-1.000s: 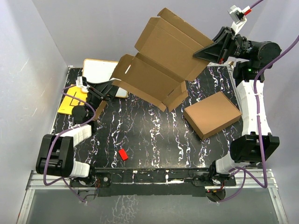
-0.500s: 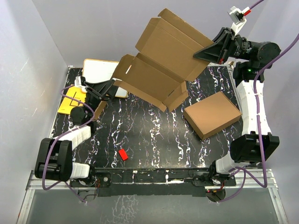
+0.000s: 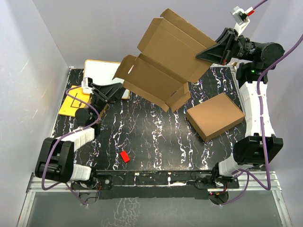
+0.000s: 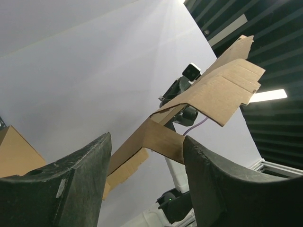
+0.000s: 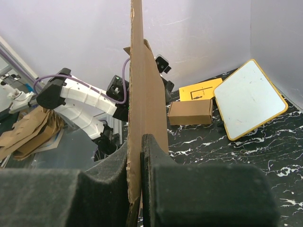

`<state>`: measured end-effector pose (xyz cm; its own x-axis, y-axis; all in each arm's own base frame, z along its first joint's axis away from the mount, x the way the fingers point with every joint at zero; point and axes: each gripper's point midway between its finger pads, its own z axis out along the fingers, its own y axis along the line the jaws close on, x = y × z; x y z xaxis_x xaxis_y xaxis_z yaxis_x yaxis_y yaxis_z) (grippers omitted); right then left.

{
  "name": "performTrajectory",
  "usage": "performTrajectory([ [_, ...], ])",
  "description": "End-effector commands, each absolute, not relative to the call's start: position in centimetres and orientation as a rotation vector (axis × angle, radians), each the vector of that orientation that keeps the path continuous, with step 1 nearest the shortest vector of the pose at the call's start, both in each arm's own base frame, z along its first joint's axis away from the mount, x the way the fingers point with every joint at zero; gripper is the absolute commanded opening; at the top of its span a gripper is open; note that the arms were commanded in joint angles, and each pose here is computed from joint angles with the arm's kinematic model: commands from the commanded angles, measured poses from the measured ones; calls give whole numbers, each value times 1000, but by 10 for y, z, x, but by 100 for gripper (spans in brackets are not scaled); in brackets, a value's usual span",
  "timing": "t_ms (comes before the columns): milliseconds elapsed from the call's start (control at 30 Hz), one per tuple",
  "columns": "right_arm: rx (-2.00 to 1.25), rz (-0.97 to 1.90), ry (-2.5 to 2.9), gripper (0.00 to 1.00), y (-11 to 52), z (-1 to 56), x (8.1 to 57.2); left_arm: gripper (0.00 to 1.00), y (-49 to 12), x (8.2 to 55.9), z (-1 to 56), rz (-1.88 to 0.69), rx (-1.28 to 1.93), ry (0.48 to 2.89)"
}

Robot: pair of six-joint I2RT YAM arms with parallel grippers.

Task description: Fold the paper box

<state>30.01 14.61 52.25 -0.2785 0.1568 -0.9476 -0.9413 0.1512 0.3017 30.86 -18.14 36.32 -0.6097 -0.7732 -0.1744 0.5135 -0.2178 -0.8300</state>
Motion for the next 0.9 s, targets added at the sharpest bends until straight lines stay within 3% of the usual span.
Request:
performTrajectory([
  [0,-829,1299,1329,8,146,539,289,58,-183,275,398,-1932,-124,985],
  [400,-824,1306,1331,8,146,537,288,49,-195,293,393,-1907,-108,1000],
  [867,-823,1314,1328,8,146,538,285,50,-198,305,398,-1761,-16,953],
])
